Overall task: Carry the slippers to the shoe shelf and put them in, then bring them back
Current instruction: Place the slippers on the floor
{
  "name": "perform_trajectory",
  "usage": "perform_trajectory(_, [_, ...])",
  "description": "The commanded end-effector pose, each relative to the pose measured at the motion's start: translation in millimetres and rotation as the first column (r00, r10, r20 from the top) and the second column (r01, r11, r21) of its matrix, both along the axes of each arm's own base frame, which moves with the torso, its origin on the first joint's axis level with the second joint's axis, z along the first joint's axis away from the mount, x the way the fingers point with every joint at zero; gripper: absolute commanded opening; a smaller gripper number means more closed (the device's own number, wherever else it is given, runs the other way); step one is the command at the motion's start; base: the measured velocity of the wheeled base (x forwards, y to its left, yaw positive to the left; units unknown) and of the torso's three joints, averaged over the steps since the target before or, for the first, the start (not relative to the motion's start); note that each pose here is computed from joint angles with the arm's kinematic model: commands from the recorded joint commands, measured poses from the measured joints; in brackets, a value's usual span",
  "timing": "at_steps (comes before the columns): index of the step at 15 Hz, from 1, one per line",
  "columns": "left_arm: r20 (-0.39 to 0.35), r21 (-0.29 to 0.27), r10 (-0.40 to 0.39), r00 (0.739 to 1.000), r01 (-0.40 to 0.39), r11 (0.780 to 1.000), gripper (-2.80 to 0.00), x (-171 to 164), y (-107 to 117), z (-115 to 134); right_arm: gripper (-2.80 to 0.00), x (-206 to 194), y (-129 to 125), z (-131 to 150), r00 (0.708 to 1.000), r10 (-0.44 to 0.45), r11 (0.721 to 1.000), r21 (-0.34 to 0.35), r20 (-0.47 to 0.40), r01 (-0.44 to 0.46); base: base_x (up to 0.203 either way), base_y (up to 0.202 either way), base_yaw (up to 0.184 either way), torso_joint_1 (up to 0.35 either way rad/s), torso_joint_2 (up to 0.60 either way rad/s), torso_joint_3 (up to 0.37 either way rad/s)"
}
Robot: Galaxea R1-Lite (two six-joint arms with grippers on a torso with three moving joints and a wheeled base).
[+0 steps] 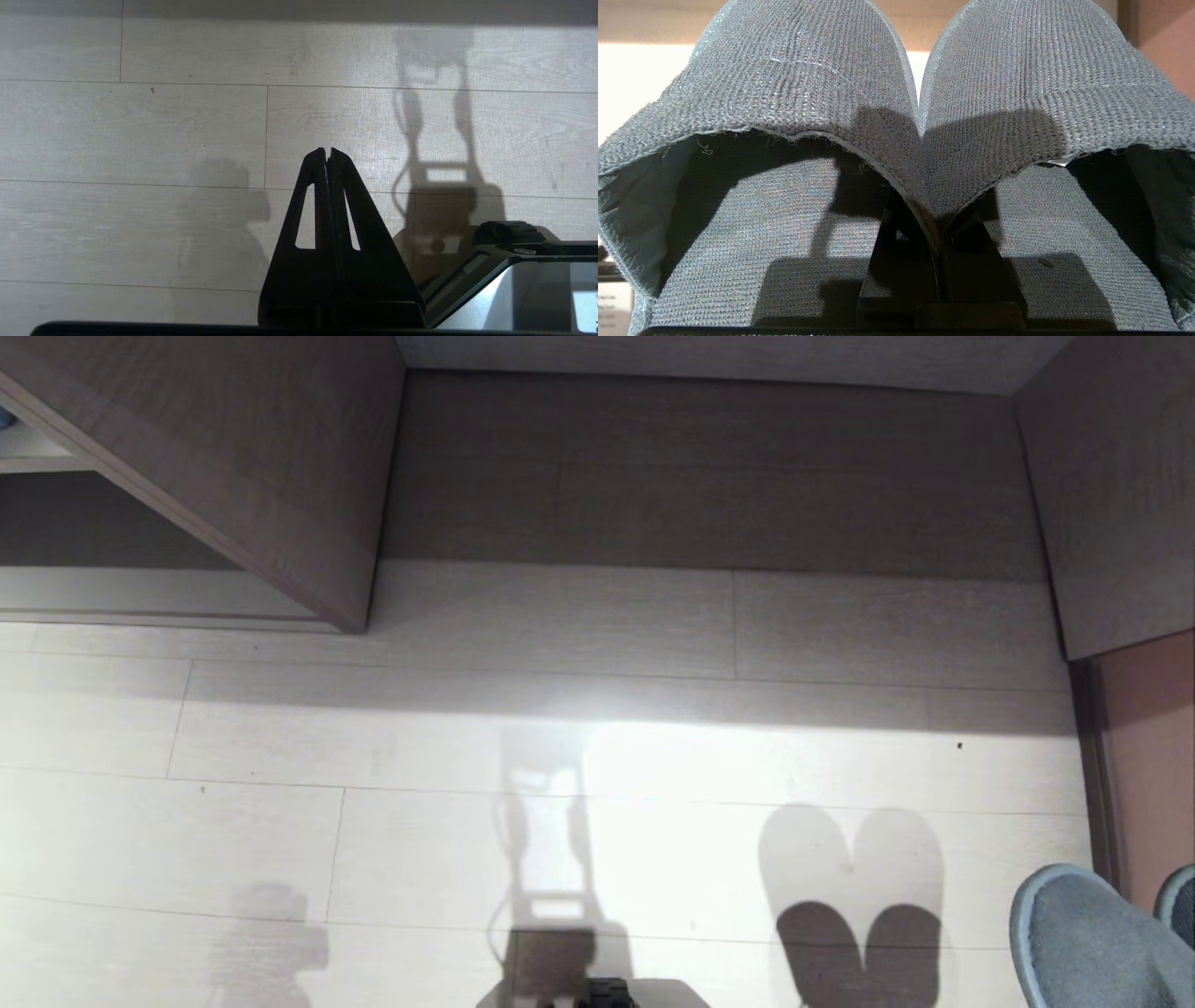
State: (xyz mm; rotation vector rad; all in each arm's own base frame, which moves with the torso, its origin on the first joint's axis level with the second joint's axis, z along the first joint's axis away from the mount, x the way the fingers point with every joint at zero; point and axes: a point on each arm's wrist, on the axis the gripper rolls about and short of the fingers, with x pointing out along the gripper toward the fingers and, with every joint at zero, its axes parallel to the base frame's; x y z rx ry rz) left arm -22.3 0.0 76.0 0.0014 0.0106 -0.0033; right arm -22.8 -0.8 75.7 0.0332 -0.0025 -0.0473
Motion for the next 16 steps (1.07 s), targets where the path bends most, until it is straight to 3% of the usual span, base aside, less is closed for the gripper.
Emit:
perform_trajectory(1, [0.004, 0.000, 0.000, 1.000, 0.000, 1.000, -2.80, -0.3, 0.0, -0.1, -2.80, 0.1, 0.0, 0.0, 1.000, 0.000, 1.000, -0.008, -0.002, 0.000, 0.000, 0.000, 0.000, 0.004, 0.00, -0.193])
perform_trajectory(16, [0.009, 0.000, 0.000, 1.000, 0.000, 1.000, -2.80, -0.6, 0.0, -0.4, -2.80, 0.1, 0.3, -0.3, 1.000, 0.014, 0.999, -0.033, -0.006, -0.014, 0.000, 0.000, 0.000, 0.003, 0.00, -0.197])
